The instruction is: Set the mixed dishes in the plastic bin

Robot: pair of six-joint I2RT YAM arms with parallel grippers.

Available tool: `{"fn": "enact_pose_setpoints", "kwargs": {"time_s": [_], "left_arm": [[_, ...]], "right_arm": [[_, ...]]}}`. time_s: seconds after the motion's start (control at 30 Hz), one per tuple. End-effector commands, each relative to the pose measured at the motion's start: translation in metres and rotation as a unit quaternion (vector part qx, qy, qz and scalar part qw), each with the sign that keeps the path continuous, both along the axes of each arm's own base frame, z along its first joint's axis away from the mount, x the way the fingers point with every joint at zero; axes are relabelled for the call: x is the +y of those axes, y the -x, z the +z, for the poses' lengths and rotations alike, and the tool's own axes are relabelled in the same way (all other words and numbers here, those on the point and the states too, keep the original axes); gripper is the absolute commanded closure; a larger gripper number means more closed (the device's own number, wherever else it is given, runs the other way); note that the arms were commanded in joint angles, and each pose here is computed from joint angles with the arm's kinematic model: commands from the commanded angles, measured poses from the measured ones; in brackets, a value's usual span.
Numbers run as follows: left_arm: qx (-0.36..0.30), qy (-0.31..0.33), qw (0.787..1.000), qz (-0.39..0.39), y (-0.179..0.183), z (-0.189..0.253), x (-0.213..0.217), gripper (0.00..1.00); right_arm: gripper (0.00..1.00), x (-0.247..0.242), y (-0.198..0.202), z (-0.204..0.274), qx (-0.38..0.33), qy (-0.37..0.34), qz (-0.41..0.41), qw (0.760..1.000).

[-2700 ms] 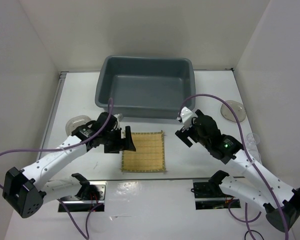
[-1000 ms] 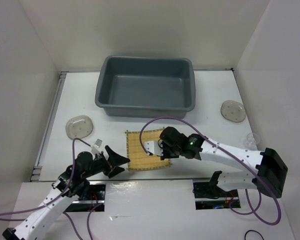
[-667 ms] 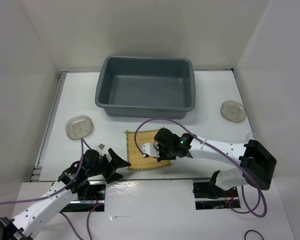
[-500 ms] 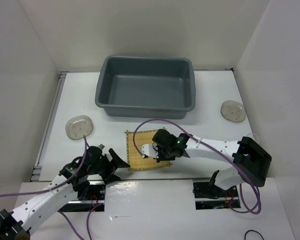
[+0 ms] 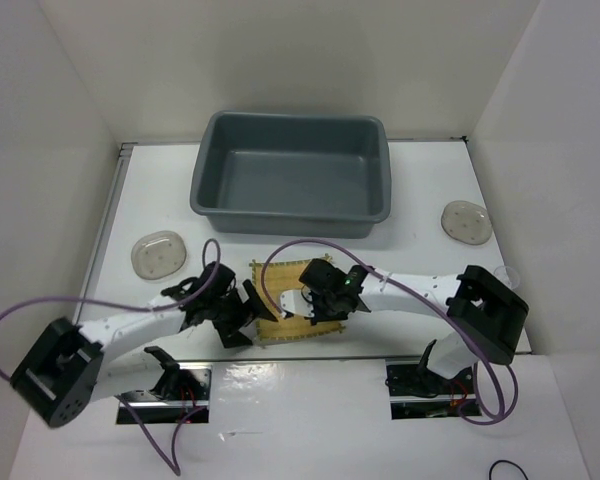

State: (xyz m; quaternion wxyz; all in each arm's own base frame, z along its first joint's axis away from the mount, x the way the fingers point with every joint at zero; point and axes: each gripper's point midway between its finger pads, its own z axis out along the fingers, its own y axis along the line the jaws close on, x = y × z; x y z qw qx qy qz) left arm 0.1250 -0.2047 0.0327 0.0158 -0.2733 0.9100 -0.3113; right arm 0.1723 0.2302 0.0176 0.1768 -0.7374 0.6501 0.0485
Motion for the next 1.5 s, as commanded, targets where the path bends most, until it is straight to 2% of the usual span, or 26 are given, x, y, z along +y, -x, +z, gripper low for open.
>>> {"fn": "enact_pose_setpoints", "kwargs": {"time_s": [0.0, 0.23, 0.6, 0.8, 0.9, 0.97, 1.17, 1.3, 1.4, 1.43, 1.47], "left_arm": [[-0.032, -0.034, 0.998, -0.051, -0.019, -0.018, -0.005, 0.00], [-0.077, -0.018, 0.995, -0.065, -0.052, -0.004, -0.027, 0.00], [-0.142, 0.081, 0.982, -0.090, -0.065, 0.015, -0.058, 0.00], [-0.213, 0.104, 0.968, -0.085, -0.074, 0.051, -0.059, 0.00], [-0.253, 0.140, 0.955, -0.071, -0.076, 0.072, -0.061, 0.00], [-0.251, 0.150, 0.953, -0.075, -0.073, 0.071, -0.063, 0.01], [-0.246, 0.181, 0.946, -0.109, -0.066, 0.073, -0.080, 0.25], [-0.256, 0.197, 0.939, -0.121, -0.072, 0.081, -0.093, 0.31], [-0.255, 0.206, 0.936, -0.126, -0.070, 0.083, -0.097, 0.40], [-0.258, 0.208, 0.935, -0.126, -0.069, 0.082, -0.097, 0.52], [-0.254, 0.209, 0.936, -0.123, -0.069, 0.082, -0.097, 0.60]], "right_arm": [[1.00, -0.006, 0.008, -0.014, 0.037, 0.018, 0.005, 0.999], [1.00, -0.005, 0.008, -0.012, 0.035, 0.014, 0.005, 0.999], [1.00, -0.002, 0.011, -0.009, 0.048, 0.000, 0.002, 0.999], [1.00, -0.003, 0.012, -0.008, 0.056, -0.006, 0.000, 0.998], [1.00, -0.006, 0.012, -0.008, 0.059, -0.008, -0.003, 0.998], [1.00, -0.006, 0.012, -0.008, 0.059, -0.008, -0.003, 0.998], [1.00, -0.005, 0.012, -0.005, 0.057, -0.012, -0.003, 0.998], [1.00, -0.001, 0.011, -0.003, 0.057, -0.018, -0.001, 0.998], [1.00, -0.002, 0.009, 0.000, 0.054, -0.023, -0.005, 0.998], [1.00, -0.002, 0.009, 0.000, 0.054, -0.023, -0.005, 0.998], [1.00, -0.002, 0.007, 0.003, 0.054, -0.030, -0.009, 0.998]]}}
